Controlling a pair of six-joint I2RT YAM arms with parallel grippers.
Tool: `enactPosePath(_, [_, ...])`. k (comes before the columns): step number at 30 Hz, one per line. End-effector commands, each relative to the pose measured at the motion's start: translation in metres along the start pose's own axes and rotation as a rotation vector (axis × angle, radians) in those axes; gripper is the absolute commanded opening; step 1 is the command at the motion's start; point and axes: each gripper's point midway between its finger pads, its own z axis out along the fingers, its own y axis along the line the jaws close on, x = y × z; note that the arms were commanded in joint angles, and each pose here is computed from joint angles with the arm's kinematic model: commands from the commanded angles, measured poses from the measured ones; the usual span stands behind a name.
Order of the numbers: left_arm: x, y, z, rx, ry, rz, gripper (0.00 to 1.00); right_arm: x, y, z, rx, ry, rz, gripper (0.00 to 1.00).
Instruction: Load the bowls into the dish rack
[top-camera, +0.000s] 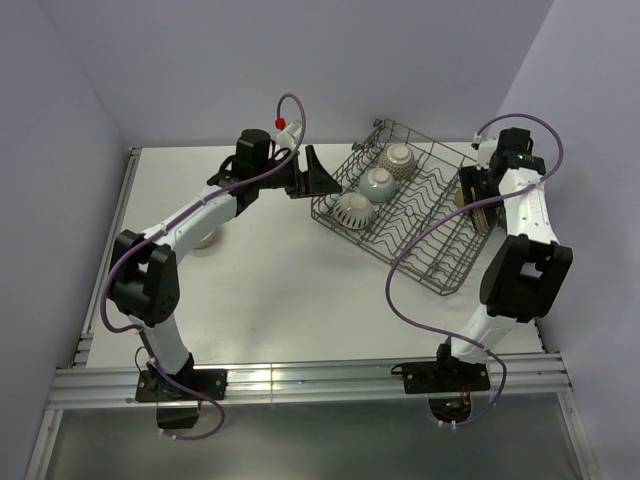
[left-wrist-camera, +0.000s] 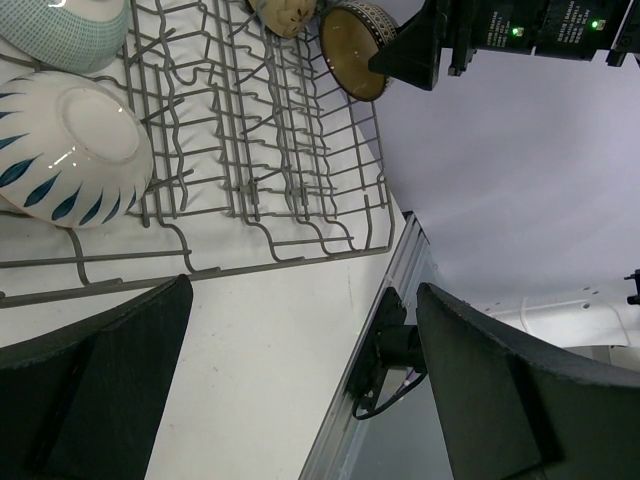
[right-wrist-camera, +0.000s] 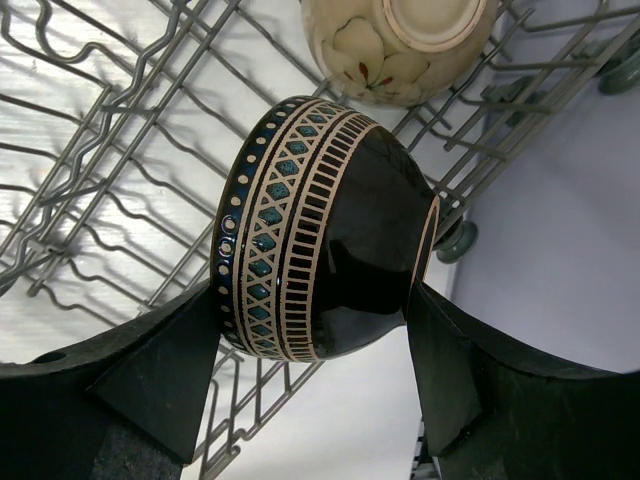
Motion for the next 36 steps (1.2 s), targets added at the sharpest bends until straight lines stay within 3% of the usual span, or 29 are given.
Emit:
enactPosePath(1, [-0.01, -0.015, -0.007, 0.026, -0.029, 0.049, 1.0, -0.025, -0.015, 0.0, 0.103, -0.082, -0.054, 0.0])
enactPosePath(14, [-0.011, -0.013, -0.012, 0.035, -0.028, 0.045, 1.0, -0.031, -0.013, 0.016, 0.233, -0.062, -0.187, 0.0])
enactPosePath(36, [-0.01, -0.007, -0.012, 0.067, -0.018, 0.024, 0.99, -0.032, 0.001, 0.045, 0.265, -0.008, -0.299, 0.0])
